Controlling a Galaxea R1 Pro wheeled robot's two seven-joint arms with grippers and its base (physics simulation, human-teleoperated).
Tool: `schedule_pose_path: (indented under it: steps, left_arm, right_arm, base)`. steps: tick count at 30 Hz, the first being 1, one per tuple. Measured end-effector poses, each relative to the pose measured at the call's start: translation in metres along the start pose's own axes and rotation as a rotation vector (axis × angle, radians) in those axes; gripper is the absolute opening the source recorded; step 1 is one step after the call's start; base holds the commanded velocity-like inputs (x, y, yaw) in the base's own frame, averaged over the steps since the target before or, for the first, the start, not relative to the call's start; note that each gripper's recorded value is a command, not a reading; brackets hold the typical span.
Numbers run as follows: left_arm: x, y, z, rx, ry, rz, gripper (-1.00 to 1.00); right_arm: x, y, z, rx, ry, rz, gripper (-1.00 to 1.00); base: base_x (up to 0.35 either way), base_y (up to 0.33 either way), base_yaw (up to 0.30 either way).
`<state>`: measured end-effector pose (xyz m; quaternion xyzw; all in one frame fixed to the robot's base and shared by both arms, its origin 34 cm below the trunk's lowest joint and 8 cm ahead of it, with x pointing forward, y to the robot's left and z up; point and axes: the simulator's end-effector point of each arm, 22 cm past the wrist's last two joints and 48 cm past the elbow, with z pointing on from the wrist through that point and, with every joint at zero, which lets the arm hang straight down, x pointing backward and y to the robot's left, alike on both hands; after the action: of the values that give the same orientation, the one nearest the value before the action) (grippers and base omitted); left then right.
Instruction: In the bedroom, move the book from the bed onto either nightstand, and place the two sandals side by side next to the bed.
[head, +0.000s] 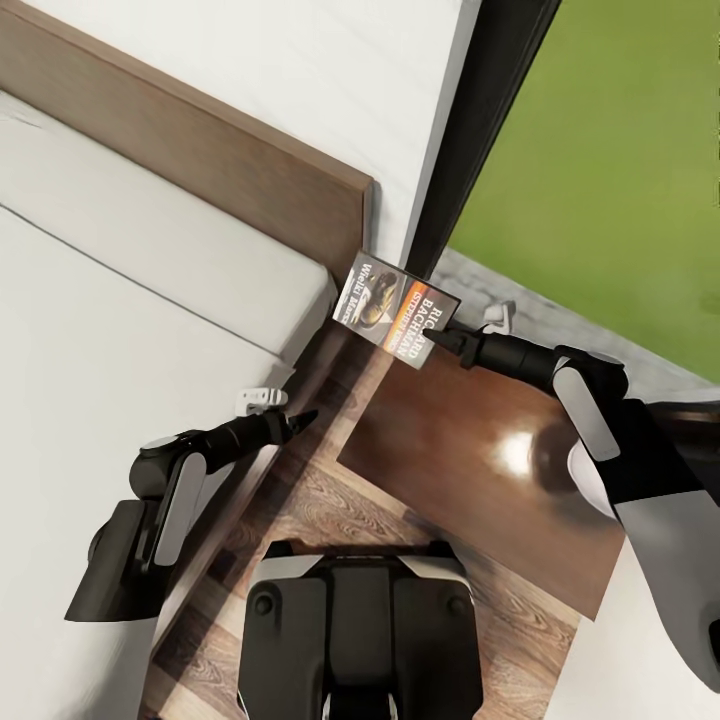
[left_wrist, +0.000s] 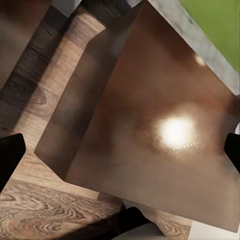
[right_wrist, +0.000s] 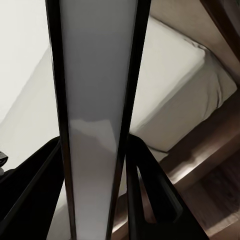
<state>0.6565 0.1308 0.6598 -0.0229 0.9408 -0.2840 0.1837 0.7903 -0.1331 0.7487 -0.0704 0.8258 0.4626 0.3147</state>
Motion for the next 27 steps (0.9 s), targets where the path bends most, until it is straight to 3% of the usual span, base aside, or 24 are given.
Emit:
schedule_pose_path:
  steps: [27]
  left_arm:
    - [-0.018,-0.012,-0.013,0.007,-0.026,0.019,1.0]
  right_arm:
    - [-0.024,0.017,-0.005,-0.006,-0.022,-0.033,-1.0]
  base:
    - [0.0,0.0,0.0]
